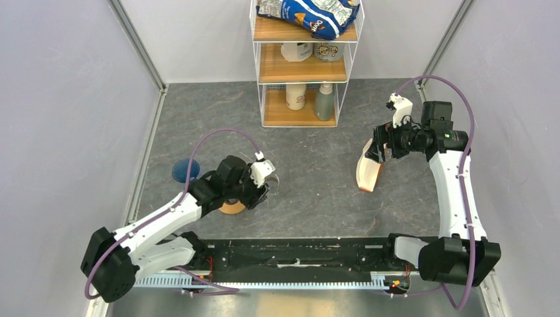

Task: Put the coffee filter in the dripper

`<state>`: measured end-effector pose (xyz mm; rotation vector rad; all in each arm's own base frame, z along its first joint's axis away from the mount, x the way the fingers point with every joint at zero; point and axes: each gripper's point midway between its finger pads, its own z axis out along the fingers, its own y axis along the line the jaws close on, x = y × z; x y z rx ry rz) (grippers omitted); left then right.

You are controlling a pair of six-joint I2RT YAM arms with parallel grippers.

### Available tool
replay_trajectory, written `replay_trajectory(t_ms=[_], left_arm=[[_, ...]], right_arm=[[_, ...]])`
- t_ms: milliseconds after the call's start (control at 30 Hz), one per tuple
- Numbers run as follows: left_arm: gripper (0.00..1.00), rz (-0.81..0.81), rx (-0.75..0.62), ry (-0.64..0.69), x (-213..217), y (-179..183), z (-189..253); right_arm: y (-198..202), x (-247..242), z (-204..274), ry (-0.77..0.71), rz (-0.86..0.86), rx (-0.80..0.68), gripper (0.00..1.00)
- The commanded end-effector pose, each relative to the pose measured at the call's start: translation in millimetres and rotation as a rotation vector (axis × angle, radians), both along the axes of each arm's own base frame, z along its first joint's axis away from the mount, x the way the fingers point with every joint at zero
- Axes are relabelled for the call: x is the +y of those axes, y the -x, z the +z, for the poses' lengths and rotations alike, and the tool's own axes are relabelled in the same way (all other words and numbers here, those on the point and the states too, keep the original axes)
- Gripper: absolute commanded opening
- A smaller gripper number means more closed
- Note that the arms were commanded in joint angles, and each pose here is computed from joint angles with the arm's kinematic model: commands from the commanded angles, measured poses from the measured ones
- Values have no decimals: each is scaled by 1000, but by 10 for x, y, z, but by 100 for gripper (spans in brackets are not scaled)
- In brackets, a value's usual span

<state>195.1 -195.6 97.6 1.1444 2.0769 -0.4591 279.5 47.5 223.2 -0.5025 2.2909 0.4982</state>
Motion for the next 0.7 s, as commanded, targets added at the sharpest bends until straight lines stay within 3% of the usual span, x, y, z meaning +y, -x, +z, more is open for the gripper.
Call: replay_trajectory(t_ms=[0,667], left_arm=[[62,115,-44,112,-250,-244,183],[63,403,-87,246,-1137,-966,295]], right_arm=[[-25,16,97,-6,-5,-34,99],[-22,6,29,-4,-15,-17,99]])
